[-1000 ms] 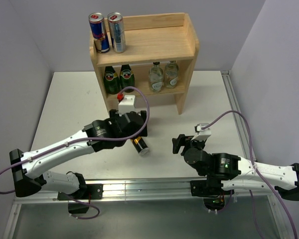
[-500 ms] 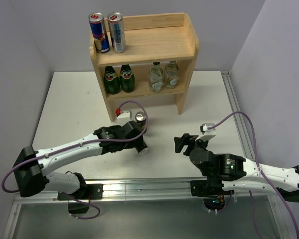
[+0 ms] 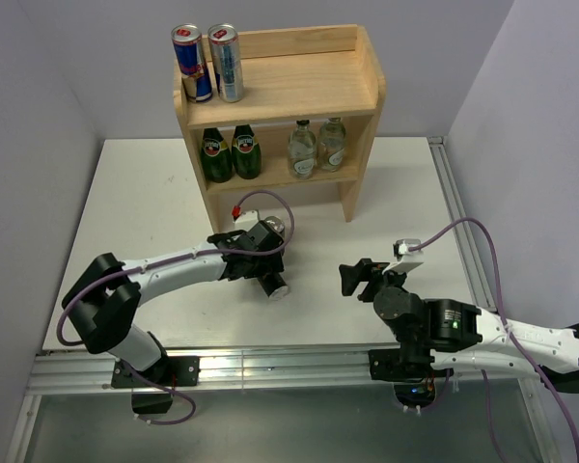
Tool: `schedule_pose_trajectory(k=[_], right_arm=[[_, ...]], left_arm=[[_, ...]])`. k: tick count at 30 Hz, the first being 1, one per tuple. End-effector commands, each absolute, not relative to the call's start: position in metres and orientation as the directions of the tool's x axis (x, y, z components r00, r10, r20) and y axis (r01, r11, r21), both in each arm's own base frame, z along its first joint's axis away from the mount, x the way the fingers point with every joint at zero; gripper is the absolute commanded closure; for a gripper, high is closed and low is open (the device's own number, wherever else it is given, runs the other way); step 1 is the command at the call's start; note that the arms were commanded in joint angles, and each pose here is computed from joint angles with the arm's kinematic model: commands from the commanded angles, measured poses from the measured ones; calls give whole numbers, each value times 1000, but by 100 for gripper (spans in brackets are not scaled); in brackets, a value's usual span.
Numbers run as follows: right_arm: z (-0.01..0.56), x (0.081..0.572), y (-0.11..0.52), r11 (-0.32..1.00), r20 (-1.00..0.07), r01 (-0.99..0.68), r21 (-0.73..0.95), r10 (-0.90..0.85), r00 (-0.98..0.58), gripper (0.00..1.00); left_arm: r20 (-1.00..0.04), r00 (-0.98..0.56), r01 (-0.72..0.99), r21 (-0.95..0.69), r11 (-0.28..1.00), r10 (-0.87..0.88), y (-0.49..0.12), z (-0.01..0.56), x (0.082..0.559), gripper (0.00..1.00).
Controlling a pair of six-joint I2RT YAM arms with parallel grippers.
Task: Place and organize the beverage onto the shelf
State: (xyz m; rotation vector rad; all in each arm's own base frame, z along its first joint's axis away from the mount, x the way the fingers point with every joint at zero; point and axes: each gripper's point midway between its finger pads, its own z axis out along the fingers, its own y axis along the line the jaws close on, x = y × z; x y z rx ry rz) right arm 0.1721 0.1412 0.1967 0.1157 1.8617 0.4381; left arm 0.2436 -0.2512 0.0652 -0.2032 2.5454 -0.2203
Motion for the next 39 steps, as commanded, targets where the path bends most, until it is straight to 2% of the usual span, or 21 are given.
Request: schedule_pose_trajectory(k=[1,11,15,18,21,27,30,32,33,35,36,38,39], right_arm=[[201,173,142,915,-892,-138,379,321,-319,16],[201,172,142,911,-890,-147,385,325,-319,16],[201,172,142,911,-890,-148,385,325,-320,16],[200,172,142,913,-891,-147,381,321,-320,16],[200,172,142,914,-892,-145,379,319,-321,16],[201,172,142,913,-891,-145,382,323,-320,16],[201,172,142,912,-891,-148,382,321,-321,16],[201,172,143,912,-890,-149,382,320,-324,16],[201,172,143,912,-891,-149,383,322,-322,16],[200,172,144,914,-893,-150,376,315,-322,16],[200,173,143,915,-893,-148,376,316,-321,16],[199,173,144,917,-894,-145,371,311,-322,16],[198,173,144,920,-896,-141,365,306,-322,16]], left_arm=[[-545,-811,-90,-245,965,-214,-264,71,260,1],[-545,-812,-126,-187,974,-210,-259,46,269,3],[-550,-808,-135,-175,975,-211,-255,45,268,11],[-558,-803,-147,-158,976,-211,-248,44,267,30],[-564,-799,-159,-137,978,-209,-241,41,265,44],[-550,-808,-164,-129,978,-208,-233,30,256,62],[-537,-819,-163,-123,979,-204,-226,27,247,91],[-530,-822,-163,-129,978,-207,-221,27,239,88],[-528,-823,-163,-131,978,-208,-219,27,235,80],[-528,-820,-167,-149,975,-221,-216,30,231,72],[-523,-824,-169,-139,976,-217,-211,26,227,62],[-518,-825,-176,-141,974,-224,-209,24,224,52],[-512,-830,-179,-135,975,-223,-206,19,221,42]])
